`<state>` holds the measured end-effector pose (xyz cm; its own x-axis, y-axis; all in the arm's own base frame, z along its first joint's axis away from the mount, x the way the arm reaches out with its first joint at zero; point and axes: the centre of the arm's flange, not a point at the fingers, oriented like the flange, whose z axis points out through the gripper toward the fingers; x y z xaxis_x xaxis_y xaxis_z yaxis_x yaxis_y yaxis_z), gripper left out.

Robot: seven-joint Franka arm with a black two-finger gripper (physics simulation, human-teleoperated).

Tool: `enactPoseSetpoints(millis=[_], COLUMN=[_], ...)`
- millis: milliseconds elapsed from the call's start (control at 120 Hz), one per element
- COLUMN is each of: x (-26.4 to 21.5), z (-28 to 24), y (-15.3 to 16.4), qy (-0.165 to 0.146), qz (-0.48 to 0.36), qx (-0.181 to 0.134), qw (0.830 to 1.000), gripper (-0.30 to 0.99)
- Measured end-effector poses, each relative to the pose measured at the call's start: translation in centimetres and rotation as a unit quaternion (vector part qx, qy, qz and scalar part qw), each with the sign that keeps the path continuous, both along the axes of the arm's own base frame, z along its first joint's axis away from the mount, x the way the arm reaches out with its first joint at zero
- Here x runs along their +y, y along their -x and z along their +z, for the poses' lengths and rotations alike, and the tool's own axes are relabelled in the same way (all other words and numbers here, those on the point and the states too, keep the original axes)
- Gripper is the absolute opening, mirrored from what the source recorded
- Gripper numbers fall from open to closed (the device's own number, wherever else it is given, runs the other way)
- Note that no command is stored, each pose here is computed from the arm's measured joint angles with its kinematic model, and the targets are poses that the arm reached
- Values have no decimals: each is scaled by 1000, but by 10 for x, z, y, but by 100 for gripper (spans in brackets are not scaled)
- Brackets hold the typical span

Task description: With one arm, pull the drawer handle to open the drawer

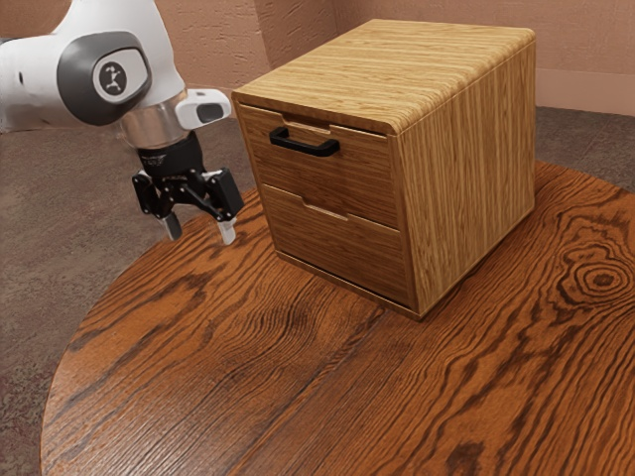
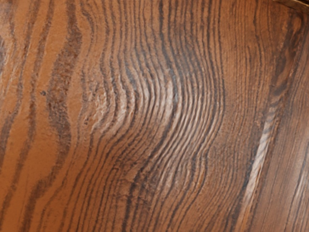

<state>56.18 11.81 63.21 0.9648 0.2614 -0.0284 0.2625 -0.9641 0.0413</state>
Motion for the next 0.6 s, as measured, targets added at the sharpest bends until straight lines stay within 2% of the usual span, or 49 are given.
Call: enactPoseSetpoints(millis=[217,317,400,450,517,600], x=[-8,-5,-16,-21,-24,-27], z=[3,23,95,112,115,103], y=[-5,0,33,44,48,43], qy=[-5,-9,-3,7,7,4], qz=[-14,-13,-22,-18,16,68], qx=[-13,-31,-95,-110,-106,-86], qw=[1000,999,995,994,994,994], gripper=[69,69,69,69,69,69])
